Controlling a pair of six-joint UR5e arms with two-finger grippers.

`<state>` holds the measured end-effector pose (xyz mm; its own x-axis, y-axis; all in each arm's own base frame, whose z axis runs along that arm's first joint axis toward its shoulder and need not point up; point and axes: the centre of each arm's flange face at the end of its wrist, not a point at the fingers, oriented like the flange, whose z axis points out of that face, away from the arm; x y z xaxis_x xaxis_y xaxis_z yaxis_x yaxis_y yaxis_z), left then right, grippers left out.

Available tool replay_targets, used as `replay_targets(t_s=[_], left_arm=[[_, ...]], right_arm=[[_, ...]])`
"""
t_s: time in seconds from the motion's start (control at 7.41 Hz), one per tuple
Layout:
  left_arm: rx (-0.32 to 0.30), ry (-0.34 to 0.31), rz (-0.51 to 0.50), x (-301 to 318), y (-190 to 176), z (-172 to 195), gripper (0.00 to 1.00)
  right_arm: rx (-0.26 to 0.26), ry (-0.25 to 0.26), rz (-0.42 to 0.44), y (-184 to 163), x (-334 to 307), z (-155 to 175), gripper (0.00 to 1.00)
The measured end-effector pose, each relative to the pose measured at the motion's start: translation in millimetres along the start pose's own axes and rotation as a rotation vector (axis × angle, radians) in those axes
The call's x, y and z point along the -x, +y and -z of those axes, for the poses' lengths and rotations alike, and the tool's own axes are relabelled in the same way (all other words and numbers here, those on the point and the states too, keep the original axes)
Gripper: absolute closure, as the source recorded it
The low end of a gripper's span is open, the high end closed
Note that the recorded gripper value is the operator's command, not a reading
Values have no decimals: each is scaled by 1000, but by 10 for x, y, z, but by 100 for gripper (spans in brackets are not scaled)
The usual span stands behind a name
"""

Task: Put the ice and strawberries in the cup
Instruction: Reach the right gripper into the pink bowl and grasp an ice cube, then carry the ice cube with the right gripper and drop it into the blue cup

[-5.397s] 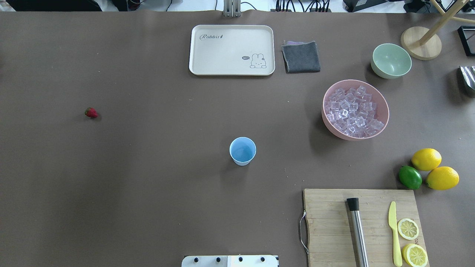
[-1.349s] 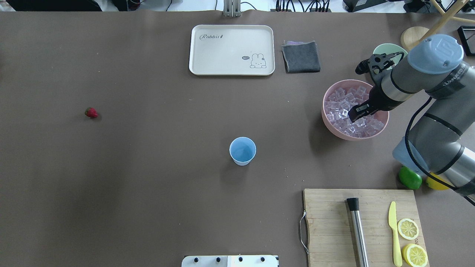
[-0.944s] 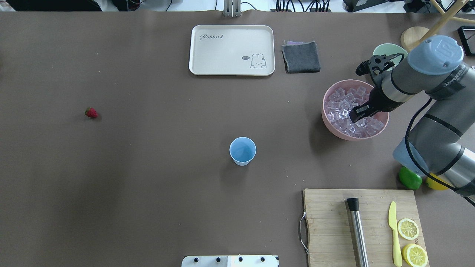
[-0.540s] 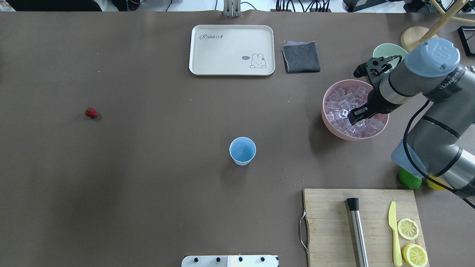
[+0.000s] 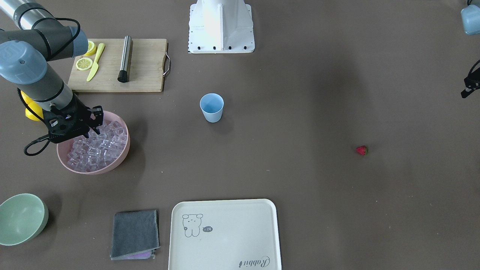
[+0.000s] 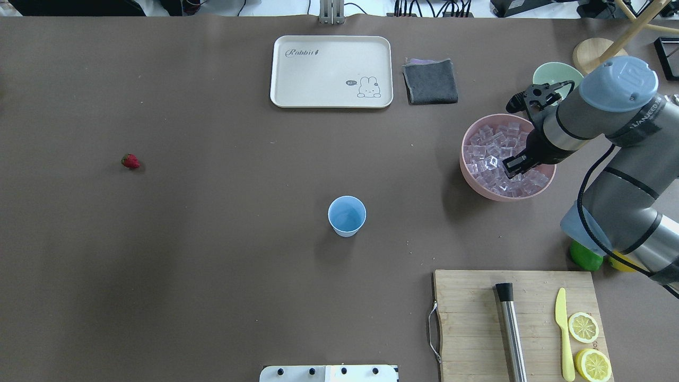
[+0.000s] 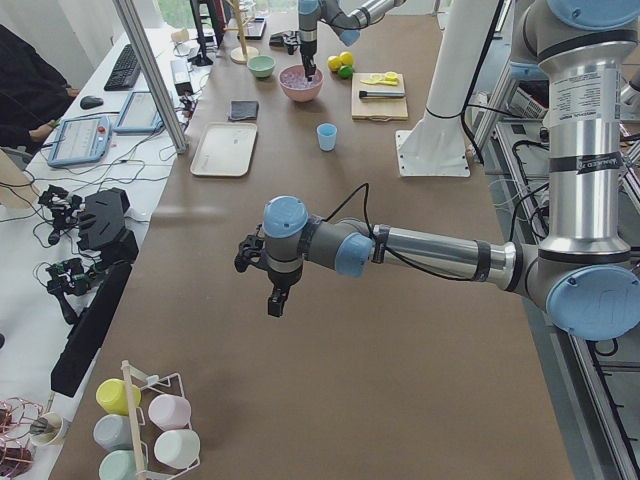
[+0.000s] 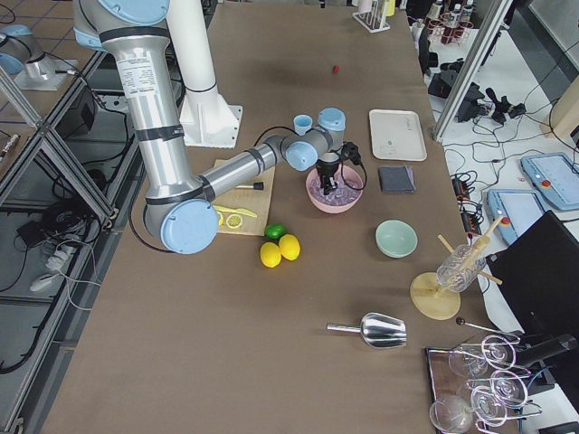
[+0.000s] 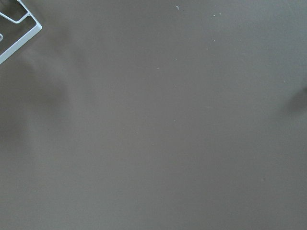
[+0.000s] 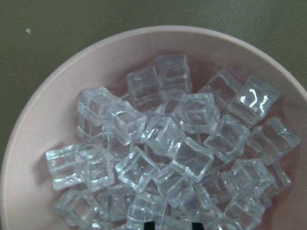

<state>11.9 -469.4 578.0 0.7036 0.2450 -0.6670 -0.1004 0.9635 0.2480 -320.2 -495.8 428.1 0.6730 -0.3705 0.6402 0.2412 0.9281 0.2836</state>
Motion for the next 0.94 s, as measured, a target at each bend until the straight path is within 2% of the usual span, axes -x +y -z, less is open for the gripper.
replay_targets(t_s=[0.27, 0.54, 0.81, 0.94], left_arm=[[-1, 0, 0, 1, 4, 4, 3], [-2, 0, -1, -8, 2, 13, 3], [-2, 0, -2, -10, -8, 11, 3], [-2, 0, -1, -5, -11, 8, 3]], right_arm=[[-2, -27, -21, -40, -82, 144, 100], [-12, -66, -51, -109, -67, 542, 100], [-24, -93, -88, -226, 344, 939, 100], [-26, -114, -135, -288, 754, 1005, 100]])
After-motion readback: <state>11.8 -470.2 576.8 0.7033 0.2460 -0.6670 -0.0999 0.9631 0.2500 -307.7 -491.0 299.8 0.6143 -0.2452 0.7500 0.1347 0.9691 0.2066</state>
